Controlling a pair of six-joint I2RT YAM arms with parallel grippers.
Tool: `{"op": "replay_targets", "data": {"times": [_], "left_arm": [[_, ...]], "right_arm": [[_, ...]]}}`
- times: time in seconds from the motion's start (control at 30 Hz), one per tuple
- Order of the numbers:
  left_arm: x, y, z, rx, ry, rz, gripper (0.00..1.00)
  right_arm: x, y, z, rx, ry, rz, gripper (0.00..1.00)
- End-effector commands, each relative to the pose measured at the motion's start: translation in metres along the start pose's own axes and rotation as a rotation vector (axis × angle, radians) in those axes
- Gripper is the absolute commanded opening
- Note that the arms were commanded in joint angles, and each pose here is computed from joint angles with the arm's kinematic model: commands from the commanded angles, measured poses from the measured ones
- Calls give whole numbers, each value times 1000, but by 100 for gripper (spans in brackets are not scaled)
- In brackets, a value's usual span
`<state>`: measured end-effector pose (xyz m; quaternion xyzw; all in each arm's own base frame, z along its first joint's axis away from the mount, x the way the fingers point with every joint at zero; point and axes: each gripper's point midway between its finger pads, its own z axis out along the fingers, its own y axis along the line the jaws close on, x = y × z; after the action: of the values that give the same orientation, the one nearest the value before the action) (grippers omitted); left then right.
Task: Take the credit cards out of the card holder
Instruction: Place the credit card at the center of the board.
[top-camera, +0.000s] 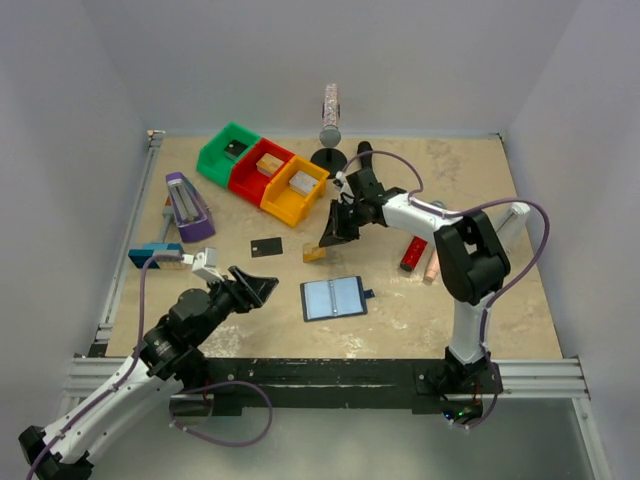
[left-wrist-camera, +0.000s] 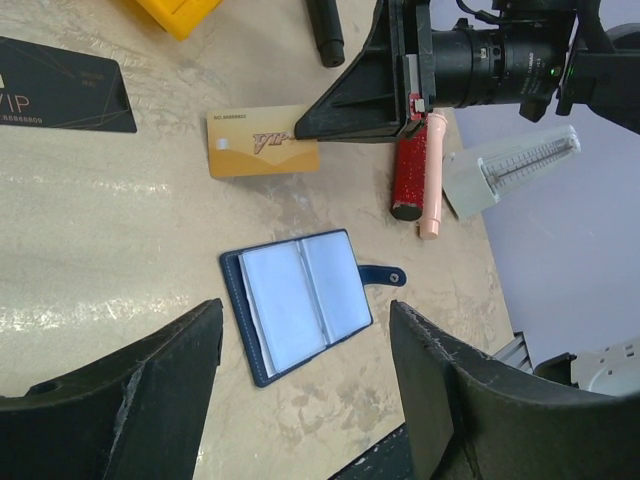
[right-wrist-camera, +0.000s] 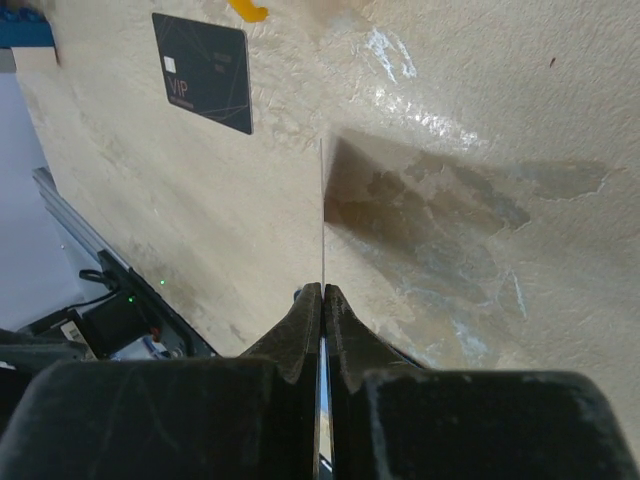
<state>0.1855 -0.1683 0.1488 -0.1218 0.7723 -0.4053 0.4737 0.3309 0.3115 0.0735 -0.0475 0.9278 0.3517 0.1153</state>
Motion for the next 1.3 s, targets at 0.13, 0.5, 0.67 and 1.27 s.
{"op": "replay_targets", "data": {"times": [0.13, 0.5, 0.67, 1.27], "left_arm": [[-1, 0, 1, 5, -7, 23, 71], [1, 3, 3, 5, -9, 23, 70], [4, 6, 4, -1, -5, 21, 70], [7, 10, 3, -7, 2, 13, 71]], "right_arm": [[-18, -4, 2, 26, -12, 68, 0], [-19, -13, 0, 36, 15, 92, 12], [-17, -12, 0, 31, 22, 88, 22], [-20, -20, -14, 59, -2, 96, 36]]}}
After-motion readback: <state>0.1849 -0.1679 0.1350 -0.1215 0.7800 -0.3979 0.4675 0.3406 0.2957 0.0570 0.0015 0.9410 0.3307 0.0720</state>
